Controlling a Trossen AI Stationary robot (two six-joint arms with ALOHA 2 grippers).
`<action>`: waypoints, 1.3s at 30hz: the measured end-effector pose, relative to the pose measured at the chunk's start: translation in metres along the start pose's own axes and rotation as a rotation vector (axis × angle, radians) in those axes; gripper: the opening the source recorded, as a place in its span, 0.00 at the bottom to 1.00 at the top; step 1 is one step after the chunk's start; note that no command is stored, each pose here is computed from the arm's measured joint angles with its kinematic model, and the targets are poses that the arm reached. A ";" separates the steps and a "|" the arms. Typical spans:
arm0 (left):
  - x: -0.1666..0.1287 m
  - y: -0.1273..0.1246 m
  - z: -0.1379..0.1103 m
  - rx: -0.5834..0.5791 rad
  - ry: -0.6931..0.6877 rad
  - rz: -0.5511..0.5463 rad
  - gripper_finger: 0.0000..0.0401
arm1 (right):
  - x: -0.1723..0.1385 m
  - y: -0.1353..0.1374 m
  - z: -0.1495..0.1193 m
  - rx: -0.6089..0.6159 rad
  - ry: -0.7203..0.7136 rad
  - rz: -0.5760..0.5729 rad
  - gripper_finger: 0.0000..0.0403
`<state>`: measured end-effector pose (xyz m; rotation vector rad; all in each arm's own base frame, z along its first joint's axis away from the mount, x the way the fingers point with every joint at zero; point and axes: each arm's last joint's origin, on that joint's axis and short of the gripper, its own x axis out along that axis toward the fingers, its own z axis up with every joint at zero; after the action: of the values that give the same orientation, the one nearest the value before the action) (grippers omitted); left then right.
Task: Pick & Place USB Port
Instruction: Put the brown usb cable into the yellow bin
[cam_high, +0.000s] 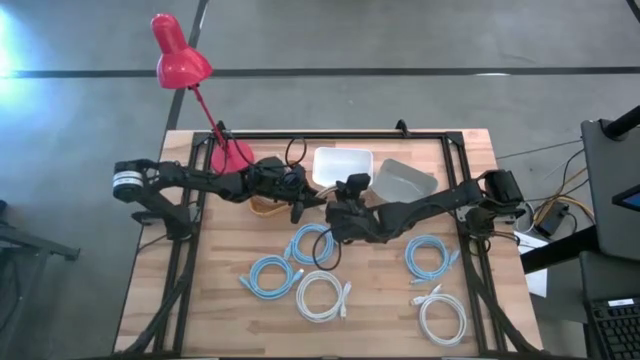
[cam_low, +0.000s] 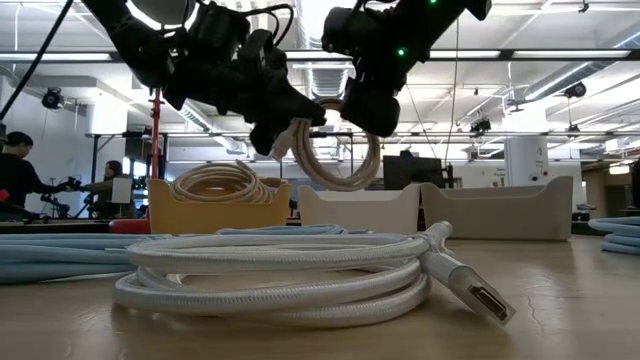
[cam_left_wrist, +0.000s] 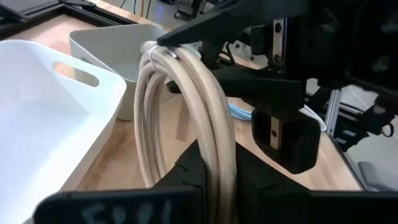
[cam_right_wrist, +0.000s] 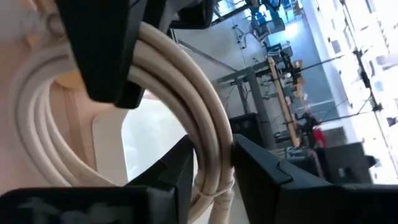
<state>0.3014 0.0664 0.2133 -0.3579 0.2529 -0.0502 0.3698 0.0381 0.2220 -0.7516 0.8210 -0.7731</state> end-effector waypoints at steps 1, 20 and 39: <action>0.000 0.000 0.000 0.006 0.000 -0.001 0.09 | 0.000 0.000 0.000 0.016 0.000 0.000 0.27; -0.059 0.010 0.025 -0.085 0.081 0.042 0.10 | -0.018 0.011 0.005 0.124 -0.065 0.126 0.40; -0.110 0.023 0.002 -0.201 0.236 0.124 0.10 | -0.018 0.011 0.005 0.116 -0.064 0.124 0.39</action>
<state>0.1958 0.0989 0.2327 -0.5366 0.5158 0.0560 0.3689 0.0601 0.2218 -0.6133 0.7515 -0.6759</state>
